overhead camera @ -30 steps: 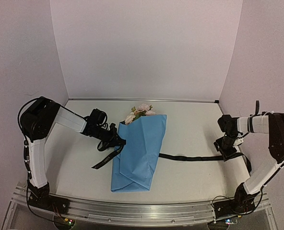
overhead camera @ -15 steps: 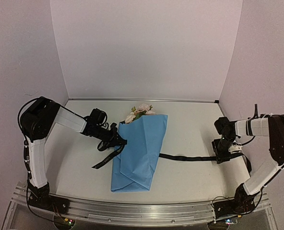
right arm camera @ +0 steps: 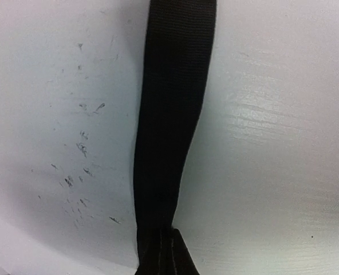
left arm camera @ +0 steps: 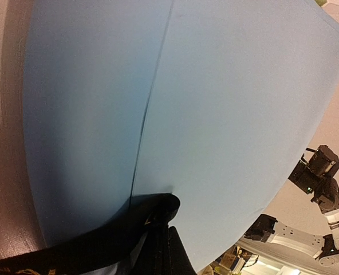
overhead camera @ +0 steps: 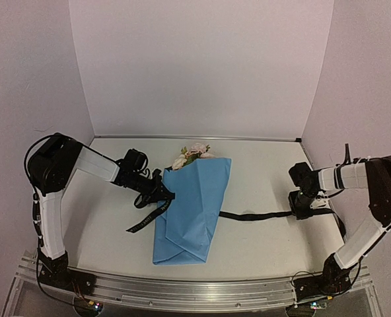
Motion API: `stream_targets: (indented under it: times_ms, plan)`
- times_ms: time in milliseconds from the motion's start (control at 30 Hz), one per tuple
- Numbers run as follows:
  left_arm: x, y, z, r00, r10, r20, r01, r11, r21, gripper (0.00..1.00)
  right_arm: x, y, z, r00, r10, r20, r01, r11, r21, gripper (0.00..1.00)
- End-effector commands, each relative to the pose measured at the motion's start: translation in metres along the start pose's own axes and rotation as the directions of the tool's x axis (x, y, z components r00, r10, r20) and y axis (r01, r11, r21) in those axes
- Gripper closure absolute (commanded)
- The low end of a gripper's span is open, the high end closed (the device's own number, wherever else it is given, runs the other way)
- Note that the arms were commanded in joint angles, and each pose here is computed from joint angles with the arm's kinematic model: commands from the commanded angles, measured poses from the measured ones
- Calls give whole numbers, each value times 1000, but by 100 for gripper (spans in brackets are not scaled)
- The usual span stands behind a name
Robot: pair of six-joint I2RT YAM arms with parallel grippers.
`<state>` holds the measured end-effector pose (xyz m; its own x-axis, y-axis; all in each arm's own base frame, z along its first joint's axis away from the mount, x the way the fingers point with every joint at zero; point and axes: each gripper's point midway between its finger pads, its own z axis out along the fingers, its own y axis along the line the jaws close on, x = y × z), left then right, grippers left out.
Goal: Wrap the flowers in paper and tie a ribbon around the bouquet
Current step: Pick up the right side of the ribbon from the center of the board, then place the right side of the ribbon on the folded bouquet.
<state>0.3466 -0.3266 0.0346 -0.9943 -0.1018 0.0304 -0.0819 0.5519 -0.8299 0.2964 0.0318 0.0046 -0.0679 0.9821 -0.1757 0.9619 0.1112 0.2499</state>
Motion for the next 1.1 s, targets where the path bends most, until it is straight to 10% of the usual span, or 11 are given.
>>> stream_targets:
  times_ms: [0, 300, 567, 833, 1067]
  plan:
    - [-15, -40, -15, 995, 90, 46, -92, 995, 46, 100, -4, 9, -16, 981, -159, 108, 159, 987, 14, 100]
    - [-17, -43, -13, 994, 99, 45, -100, 995, 19, 100, 14, 84, -117, 859, -379, 345, 461, 865, -197, 100]
    - [-18, -46, -9, 994, 102, 46, -102, 995, 6, 100, 122, 127, -159, 660, -655, 367, 751, 566, -340, 100]
    - [-19, -62, -8, 990, 130, 47, -130, 991, -4, 100, 250, 159, -177, 477, -829, 293, 794, 264, -547, 100]
    - [-6, -98, -16, 978, 206, 35, -206, 978, 9, 100, 317, 172, -173, 415, -889, 195, 703, 177, -689, 100]
